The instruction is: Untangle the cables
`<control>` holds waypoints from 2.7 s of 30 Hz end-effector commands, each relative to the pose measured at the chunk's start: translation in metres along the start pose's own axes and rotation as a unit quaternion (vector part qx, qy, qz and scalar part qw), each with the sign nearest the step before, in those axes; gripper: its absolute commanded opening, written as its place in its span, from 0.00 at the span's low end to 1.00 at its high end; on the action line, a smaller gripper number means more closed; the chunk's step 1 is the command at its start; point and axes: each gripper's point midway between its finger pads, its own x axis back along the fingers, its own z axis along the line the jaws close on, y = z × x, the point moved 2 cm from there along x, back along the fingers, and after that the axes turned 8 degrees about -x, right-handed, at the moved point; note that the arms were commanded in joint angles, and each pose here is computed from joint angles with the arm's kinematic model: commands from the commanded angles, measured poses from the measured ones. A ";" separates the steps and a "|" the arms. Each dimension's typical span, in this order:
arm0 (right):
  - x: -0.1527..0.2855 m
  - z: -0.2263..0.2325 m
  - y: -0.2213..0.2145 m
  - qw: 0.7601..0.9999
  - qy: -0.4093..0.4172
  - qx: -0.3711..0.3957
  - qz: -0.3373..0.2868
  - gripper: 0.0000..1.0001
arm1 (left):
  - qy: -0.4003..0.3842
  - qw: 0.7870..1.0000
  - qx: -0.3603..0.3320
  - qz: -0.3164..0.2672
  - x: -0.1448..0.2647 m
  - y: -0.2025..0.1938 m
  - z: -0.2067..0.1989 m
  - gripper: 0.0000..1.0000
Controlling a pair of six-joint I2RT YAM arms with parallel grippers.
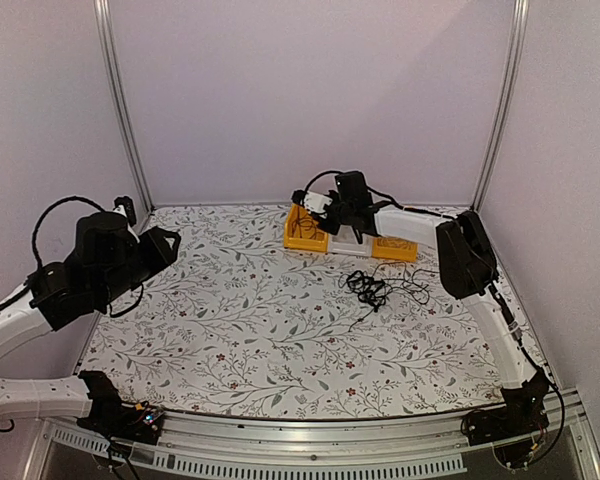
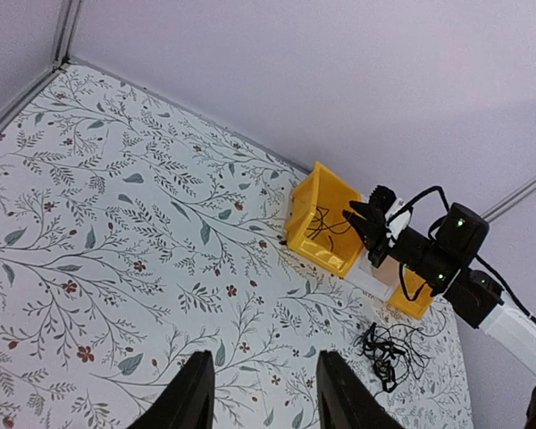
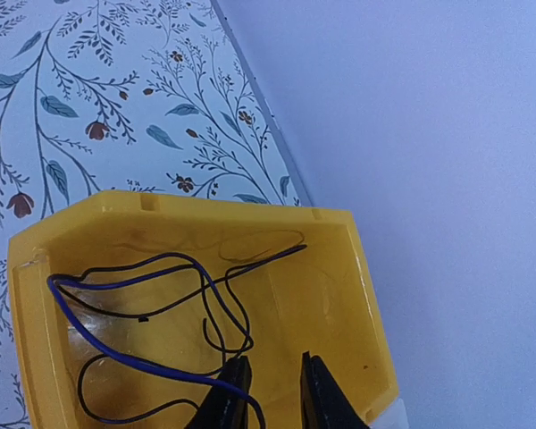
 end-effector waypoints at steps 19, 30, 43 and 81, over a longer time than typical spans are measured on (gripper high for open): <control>0.105 0.017 -0.010 0.984 0.080 -0.003 0.157 0.43 | -0.055 0.998 -0.038 -0.012 -0.031 -0.022 -0.020 0.44; 0.207 0.038 0.002 0.980 0.127 -0.062 0.137 0.43 | -0.091 0.985 -0.140 0.031 -0.062 -0.029 -0.061 0.44; 0.289 -0.031 -0.103 0.940 0.056 -0.264 0.210 0.28 | -0.186 0.956 -0.202 0.109 -0.093 -0.056 -0.117 0.44; 0.386 -0.106 -0.009 0.919 0.071 -0.384 0.049 0.00 | -0.287 0.927 -0.226 0.080 -0.103 -0.066 -0.177 0.50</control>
